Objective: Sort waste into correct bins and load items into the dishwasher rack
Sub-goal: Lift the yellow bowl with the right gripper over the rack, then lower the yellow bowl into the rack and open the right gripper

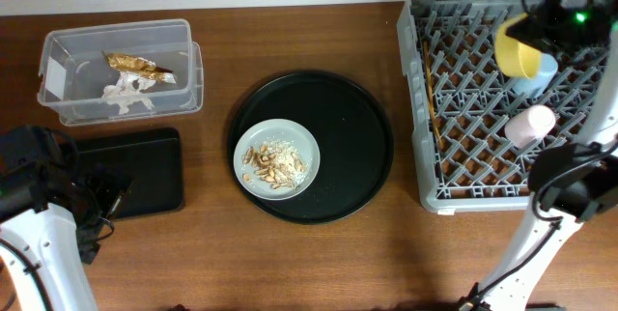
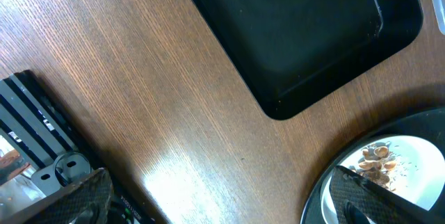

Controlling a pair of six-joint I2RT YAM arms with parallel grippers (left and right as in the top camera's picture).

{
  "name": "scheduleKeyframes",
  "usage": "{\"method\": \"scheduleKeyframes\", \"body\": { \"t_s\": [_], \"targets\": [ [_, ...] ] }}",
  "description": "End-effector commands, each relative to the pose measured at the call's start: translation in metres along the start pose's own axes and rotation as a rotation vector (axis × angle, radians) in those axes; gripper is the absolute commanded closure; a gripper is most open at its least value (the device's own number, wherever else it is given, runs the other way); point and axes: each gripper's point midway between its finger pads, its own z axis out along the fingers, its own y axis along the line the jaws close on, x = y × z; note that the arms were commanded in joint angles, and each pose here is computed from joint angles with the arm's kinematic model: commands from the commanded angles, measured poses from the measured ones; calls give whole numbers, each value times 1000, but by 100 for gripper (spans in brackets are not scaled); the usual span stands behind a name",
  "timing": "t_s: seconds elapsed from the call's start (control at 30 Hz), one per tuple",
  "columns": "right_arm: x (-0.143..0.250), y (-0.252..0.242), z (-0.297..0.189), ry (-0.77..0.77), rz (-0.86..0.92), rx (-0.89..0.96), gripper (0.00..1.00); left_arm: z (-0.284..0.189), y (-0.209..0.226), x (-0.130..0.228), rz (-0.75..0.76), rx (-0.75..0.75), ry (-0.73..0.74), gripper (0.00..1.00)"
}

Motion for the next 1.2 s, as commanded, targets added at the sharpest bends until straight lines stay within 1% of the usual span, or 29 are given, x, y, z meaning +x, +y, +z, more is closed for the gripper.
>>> {"method": "scheduleKeyframes", "body": {
  "t_s": [0.0, 0.07, 0.17, 0.23, 0.37, 0.47, 0.5, 0.6, 0.67, 0.8, 0.83, 0.93, 1.07, 1.17],
  "targets": [
    [-3, 6, -13, -47, -25, -208, 96, 1, 2, -2, -15, -10, -6, 1],
    [-7, 11, -23, -86, -35, -312, 96, 1, 2, -2, -15, -10, -6, 1],
    [-6, 13, -22, -88, -55, -331, 96, 1, 2, -2, -15, -10, -6, 1],
    [-3, 17, -14, -72, -81, -339, 96, 1, 2, -2, -15, -10, -6, 1],
    [4, 29, 21, -18, -132, -368, 96, 1, 2, -2, -15, -10, -6, 1],
    [15, 32, 56, 47, -69, -411, 96, 1, 2, -2, -15, -10, -6, 1],
    [22, 39, 68, 65, -43, -482, 96, 1, 2, -2, -15, -10, -6, 1],
    [26, 53, 70, 60, 20, -646, 96, 1, 2, -2, -15, -10, -6, 1],
    [26, 57, 67, 55, 42, -694, 96, 1, 2, -2, -15, -10, -6, 1],
    [27, 52, 69, 59, 42, -668, 96, 1, 2, -2, -15, -10, -6, 1],
    [29, 45, 74, 69, 32, -624, 96, 1, 2, -2, -15, -10, -6, 1],
    [32, 17, 88, 110, 78, -447, 96, 1, 2, -2, -15, -10, -6, 1],
    [23, 9, 87, 79, 69, -425, 96, 1, 2, -2, -15, -10, -6, 1],
    [22, -7, 89, 81, 107, -349, 96, 1, 2, -2, -15, -10, -6, 1]
  ]
}}
